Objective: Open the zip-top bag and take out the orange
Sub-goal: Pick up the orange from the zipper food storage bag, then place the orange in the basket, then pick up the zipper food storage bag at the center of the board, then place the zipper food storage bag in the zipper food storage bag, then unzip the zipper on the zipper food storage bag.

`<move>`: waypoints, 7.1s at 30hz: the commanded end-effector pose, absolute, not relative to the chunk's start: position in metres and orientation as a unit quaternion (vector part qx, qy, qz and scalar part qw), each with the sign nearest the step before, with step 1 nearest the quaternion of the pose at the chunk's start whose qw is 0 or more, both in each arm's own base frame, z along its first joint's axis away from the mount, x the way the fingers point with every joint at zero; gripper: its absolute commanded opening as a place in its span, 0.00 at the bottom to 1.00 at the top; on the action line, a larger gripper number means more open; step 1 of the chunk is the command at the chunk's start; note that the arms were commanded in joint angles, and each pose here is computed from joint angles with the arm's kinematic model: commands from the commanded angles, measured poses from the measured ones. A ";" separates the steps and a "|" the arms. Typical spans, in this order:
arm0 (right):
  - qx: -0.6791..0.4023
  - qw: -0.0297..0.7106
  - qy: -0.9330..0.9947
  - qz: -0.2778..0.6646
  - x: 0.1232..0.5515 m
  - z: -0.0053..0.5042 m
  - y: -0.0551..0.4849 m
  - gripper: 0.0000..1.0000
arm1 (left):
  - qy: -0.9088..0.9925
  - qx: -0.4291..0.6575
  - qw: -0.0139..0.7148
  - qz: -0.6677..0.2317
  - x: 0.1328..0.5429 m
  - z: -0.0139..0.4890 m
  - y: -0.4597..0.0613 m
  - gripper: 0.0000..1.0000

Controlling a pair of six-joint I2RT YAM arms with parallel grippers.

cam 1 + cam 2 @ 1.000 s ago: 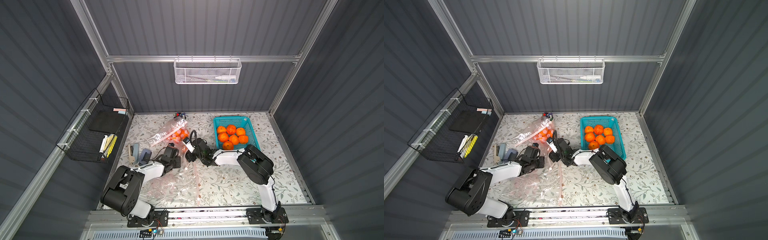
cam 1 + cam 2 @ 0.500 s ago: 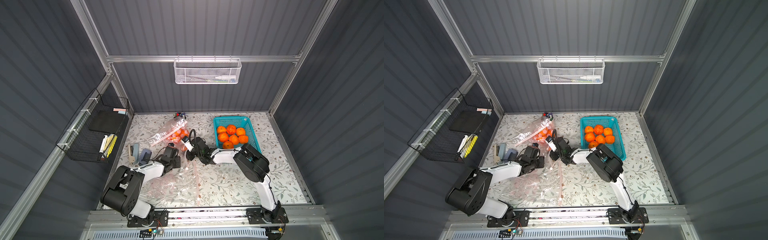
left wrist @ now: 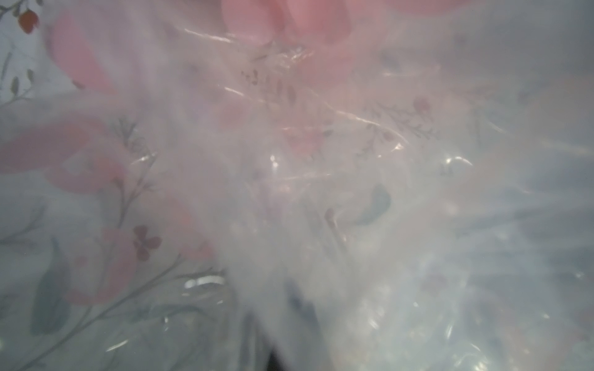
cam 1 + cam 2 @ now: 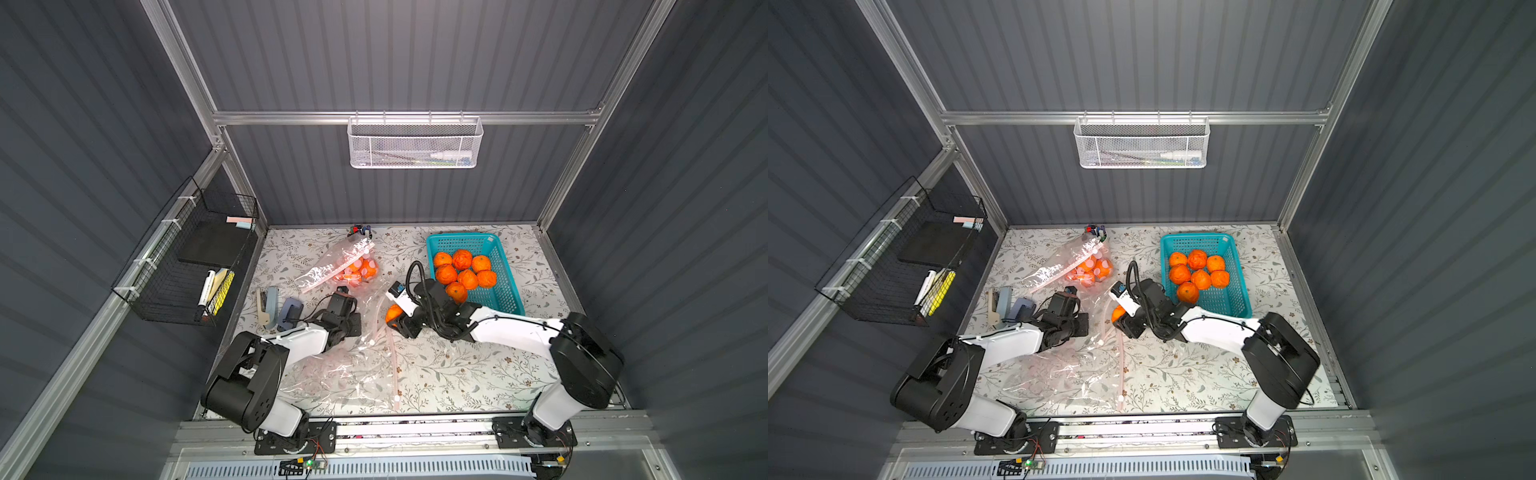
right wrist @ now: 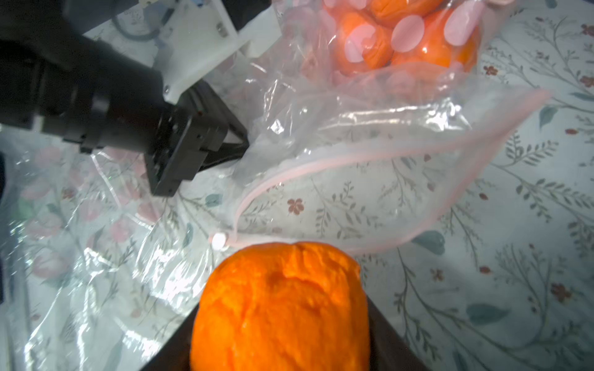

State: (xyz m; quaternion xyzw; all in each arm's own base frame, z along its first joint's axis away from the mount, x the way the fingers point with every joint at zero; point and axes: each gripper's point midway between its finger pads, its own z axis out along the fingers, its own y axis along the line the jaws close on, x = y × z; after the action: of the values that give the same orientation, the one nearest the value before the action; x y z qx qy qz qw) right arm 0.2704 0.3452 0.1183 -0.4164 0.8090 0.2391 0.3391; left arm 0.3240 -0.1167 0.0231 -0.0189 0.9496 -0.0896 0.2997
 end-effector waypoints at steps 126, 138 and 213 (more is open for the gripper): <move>-0.091 0.256 0.782 0.562 0.447 0.247 0.448 0.29 | 0.837 -0.019 0.537 -0.106 0.288 0.297 -0.079 0.82; -0.077 0.250 0.775 0.576 0.424 0.284 0.436 0.04 | 0.799 0.063 0.588 -0.112 0.322 0.355 -0.107 0.66; 0.131 0.042 0.740 0.659 0.390 0.295 0.415 0.07 | 0.589 0.526 0.599 0.132 0.396 0.280 -0.184 0.02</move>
State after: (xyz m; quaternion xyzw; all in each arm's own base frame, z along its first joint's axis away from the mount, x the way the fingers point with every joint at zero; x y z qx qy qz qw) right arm 0.3935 0.4177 0.2772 0.1343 0.7551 0.6401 0.0457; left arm 0.4001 -0.1782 0.2744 0.5241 0.5925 0.1496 0.5932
